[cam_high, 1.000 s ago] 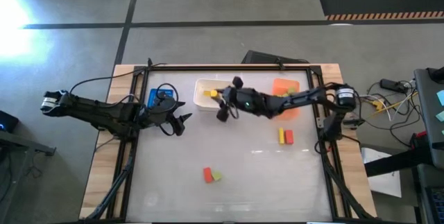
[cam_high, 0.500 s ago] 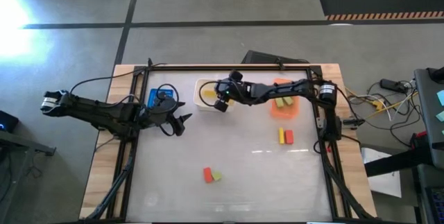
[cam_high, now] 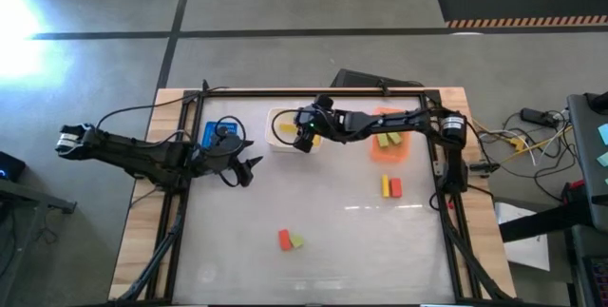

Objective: Sort & place blocks by color
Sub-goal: Put the green block into the orange bin

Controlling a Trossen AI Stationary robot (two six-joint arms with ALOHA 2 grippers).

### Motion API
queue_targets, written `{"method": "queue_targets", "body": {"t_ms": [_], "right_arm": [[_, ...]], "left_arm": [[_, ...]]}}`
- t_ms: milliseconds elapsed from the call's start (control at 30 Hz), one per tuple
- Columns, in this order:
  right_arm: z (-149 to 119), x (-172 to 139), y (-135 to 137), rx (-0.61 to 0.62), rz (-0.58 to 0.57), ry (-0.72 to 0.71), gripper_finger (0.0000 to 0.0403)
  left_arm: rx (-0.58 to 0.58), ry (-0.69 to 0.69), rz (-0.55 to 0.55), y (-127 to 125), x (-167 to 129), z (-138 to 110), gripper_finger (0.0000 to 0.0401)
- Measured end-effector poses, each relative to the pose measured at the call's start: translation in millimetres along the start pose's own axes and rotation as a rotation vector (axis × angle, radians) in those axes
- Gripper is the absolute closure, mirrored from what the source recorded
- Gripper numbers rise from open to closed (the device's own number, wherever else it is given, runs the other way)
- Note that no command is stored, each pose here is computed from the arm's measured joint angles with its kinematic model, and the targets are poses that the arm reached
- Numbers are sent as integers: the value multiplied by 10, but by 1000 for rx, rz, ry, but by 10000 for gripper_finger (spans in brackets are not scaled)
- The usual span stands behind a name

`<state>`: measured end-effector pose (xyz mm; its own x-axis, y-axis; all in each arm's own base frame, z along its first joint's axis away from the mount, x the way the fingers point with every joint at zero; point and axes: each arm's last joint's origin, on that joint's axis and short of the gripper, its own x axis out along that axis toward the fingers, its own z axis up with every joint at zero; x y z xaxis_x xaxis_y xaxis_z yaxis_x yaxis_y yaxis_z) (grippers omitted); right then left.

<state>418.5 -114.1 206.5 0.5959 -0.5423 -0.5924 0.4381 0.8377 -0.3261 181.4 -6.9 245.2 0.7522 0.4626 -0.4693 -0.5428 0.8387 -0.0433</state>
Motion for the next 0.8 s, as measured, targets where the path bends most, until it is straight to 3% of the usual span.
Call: {"method": "queue_targets", "body": {"t_ms": [300, 800], "right_arm": [[70, -575, 325, -21, 158, 56, 236], [-201, -1309, 1248, -245, 374, 151, 281]], "left_arm": [[5, 14, -13, -19, 15, -27, 147], [-13, 93, -102, -214, 39, -158, 147]]}}
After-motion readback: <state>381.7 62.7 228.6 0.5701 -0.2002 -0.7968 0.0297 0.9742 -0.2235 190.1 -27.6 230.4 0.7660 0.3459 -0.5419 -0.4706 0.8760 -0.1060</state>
